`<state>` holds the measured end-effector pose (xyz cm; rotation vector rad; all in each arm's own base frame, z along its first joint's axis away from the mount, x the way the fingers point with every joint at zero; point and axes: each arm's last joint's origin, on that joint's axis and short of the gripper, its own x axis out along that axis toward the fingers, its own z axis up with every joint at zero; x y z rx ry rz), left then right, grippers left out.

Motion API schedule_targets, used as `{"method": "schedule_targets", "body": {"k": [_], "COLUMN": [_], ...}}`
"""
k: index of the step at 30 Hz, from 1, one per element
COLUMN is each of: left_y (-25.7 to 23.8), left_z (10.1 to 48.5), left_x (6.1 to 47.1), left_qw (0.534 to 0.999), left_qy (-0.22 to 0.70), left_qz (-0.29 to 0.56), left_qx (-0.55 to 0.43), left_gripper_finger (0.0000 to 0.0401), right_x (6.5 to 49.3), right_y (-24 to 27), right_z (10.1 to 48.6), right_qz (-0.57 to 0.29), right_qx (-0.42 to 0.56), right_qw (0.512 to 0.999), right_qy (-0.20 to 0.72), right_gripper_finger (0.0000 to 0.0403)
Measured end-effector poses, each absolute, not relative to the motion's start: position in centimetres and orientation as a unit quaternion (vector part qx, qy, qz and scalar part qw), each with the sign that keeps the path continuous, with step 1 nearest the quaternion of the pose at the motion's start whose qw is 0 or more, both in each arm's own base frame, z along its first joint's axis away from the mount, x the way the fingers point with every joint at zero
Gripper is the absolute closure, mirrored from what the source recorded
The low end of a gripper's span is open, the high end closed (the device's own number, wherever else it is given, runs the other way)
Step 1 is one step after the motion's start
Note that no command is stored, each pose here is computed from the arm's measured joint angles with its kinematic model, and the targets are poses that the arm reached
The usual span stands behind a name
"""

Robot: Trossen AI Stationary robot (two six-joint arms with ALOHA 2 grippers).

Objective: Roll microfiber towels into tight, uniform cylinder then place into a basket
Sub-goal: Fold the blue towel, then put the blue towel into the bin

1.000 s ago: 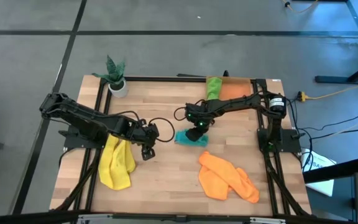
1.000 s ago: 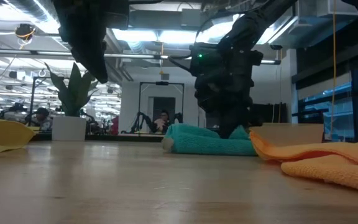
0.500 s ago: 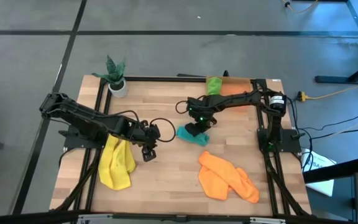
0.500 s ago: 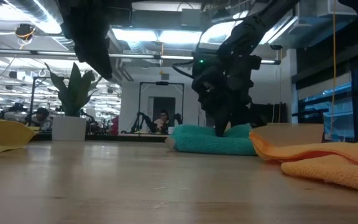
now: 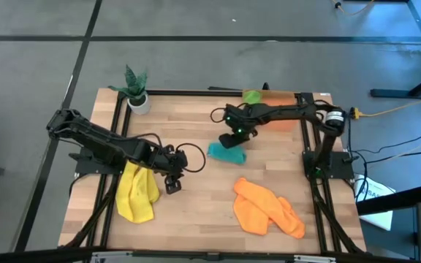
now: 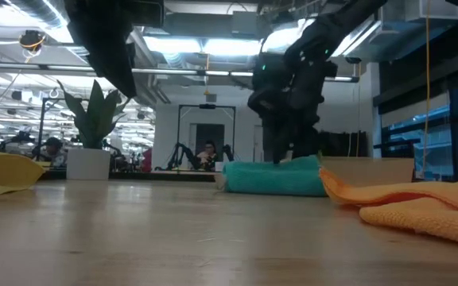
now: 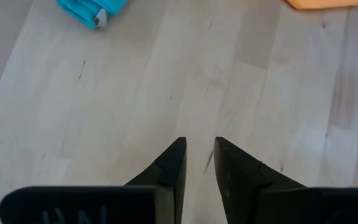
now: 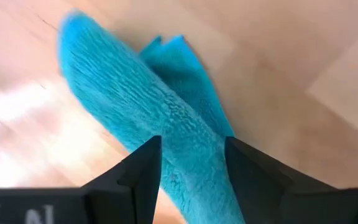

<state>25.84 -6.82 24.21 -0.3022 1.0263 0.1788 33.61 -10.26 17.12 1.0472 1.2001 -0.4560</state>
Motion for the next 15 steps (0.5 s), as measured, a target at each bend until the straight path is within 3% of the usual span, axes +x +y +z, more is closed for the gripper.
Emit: {"method": "schedule_targets", "body": {"k": [8, 15], "left_y": [-6.9, -6.9], "left_z": [24.2, 24.2], "left_x": [25.8, 25.9], "left_qw": [0.857, 0.858], "left_qy": [0.488, 0.487], "left_qz": [0.084, 0.083], "left_qx": [-0.143, -0.143], "left_gripper_finger": [0.0329, 0.0329], "right_x": [32.4, 33.2], "right_y": [-9.9, -6.3], "right_z": [21.6, 24.5], "right_qz": [-0.233, -0.095], "right_qx": [0.433, 0.277], "right_qw": [0.73, 0.843], "right_qy": [0.474, 0.451], "right_gripper_finger": [0.0225, 0.0225]}}
